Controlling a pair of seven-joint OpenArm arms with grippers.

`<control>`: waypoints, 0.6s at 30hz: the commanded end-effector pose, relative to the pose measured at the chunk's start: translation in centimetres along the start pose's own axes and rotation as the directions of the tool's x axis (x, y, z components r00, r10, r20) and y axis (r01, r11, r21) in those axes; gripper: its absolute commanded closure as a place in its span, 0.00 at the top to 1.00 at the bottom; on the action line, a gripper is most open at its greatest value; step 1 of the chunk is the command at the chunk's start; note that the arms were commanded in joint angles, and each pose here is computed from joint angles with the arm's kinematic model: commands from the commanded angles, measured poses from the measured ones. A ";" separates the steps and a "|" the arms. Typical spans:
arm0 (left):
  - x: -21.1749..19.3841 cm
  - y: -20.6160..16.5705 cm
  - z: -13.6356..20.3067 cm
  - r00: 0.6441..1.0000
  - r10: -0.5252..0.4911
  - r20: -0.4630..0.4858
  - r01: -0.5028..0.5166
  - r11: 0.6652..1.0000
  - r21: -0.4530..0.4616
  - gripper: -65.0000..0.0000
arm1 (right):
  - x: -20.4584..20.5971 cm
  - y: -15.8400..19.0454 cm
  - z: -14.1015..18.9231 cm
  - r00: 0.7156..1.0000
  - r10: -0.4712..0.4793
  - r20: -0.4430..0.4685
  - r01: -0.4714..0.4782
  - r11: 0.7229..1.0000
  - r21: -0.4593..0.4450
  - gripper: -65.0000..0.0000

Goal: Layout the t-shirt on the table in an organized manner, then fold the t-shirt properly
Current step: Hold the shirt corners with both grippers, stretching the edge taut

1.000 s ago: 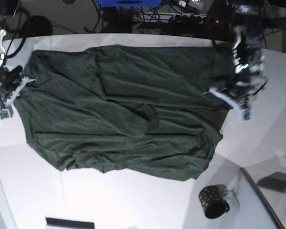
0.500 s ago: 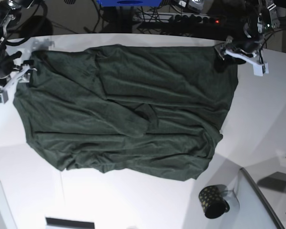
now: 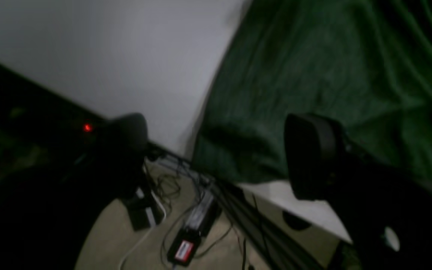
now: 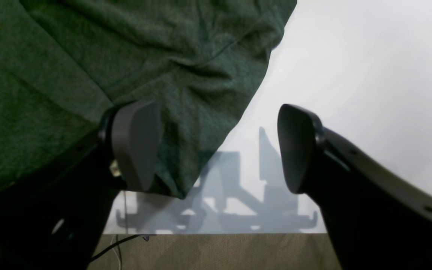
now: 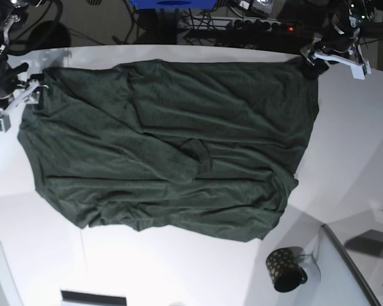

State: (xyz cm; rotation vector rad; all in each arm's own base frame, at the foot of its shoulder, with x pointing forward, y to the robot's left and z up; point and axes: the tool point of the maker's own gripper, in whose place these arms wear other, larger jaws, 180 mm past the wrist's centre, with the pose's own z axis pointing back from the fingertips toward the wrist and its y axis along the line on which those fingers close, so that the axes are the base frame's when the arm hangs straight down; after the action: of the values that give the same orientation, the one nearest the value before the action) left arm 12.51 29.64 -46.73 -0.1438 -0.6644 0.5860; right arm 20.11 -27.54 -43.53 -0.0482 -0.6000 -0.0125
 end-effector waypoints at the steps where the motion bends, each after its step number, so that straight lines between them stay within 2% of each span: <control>1: 1.3 -0.2 0.1 0.999 -0.012 0.037 0.012 1.000 -0.011 0.83 | 1.3 -0.5 0.3 0.999 0.009 0.044 -0.008 1.000 -0.010 0.71; 5: 1.7 -0.4 -0.5 0.997 -0.062 0.035 0.062 0.998 0.011 0.83 | 1.3 -0.5 0.3 0.999 0.009 0.044 -0.008 1.000 -0.010 0.71; 7: 1.9 -0.4 -0.8 0.996 -0.077 0.036 0.077 0.997 0.018 0.78 | 1.3 -0.5 0.3 0.999 0.009 0.044 -0.008 1.000 -0.010 0.71; 13: 1.1 -2.0 -1.5 0.995 -0.103 0.010 0.103 0.994 -0.019 0.40 | 1.3 -0.5 0.4 0.999 0.009 0.043 -0.008 1.000 -0.010 0.71; 16: 0.8 -2.4 -1.6 0.994 -0.107 0.003 0.107 0.994 -0.028 0.28 | 1.3 -0.5 0.4 0.999 0.009 0.043 -0.008 1.000 -0.010 0.71; 18: 0.8 -2.4 -1.6 0.994 -0.107 0.003 0.107 0.994 -0.028 0.24 | 1.3 -0.5 0.4 0.999 0.009 0.043 -0.008 1.000 -0.010 0.71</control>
State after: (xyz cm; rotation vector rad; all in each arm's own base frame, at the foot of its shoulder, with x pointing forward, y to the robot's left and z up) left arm 14.64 27.42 -47.62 -0.1466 -0.6477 0.4840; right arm 20.10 -27.56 -43.53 -0.0492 -0.5996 -0.0124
